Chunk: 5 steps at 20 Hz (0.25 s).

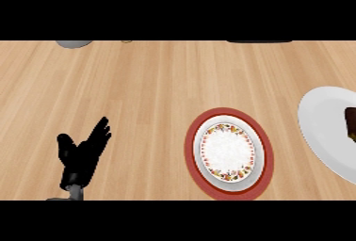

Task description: Pick the sweet potato from the plate and place it in the plate

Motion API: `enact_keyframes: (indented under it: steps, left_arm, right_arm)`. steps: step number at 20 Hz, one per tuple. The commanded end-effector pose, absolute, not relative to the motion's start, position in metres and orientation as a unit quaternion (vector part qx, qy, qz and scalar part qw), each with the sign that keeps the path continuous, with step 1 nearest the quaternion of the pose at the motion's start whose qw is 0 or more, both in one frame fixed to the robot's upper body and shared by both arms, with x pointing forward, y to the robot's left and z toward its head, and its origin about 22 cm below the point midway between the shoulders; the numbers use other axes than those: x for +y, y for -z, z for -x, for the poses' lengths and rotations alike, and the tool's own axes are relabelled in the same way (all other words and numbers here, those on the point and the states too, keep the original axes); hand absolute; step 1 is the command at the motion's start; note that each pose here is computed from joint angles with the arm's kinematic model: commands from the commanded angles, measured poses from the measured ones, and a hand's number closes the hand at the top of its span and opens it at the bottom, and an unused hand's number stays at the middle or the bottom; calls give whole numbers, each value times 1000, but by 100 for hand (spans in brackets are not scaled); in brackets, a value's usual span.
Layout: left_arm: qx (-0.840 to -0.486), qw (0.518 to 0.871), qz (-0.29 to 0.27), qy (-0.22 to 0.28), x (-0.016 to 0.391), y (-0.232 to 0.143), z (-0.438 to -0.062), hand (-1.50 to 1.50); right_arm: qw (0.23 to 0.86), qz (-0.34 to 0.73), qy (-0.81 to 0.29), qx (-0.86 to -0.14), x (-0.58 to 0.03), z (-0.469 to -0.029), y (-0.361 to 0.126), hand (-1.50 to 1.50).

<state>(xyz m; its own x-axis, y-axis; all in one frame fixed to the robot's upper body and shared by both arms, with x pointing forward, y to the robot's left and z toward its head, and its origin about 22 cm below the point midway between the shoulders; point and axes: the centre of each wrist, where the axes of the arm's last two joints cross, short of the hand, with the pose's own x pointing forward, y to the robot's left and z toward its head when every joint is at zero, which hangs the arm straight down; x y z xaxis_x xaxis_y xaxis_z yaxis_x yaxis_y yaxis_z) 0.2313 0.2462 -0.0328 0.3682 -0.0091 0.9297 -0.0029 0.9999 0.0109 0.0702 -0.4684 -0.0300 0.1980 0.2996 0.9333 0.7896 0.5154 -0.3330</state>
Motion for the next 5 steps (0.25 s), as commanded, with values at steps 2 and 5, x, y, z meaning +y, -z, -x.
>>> enact_keyframes:
  steps: [2, 5]
  left_arm:
    - [-561, 828, -5, 0, 245, 36, -208, 0]
    - [-556, 831, 1, 0, 241, 21, -238, 0]
  right_arm:
    - [635, 459, 194, -591, -432, -57, 40, -150]
    - [638, 462, 183, -588, -427, -49, 42, -150]
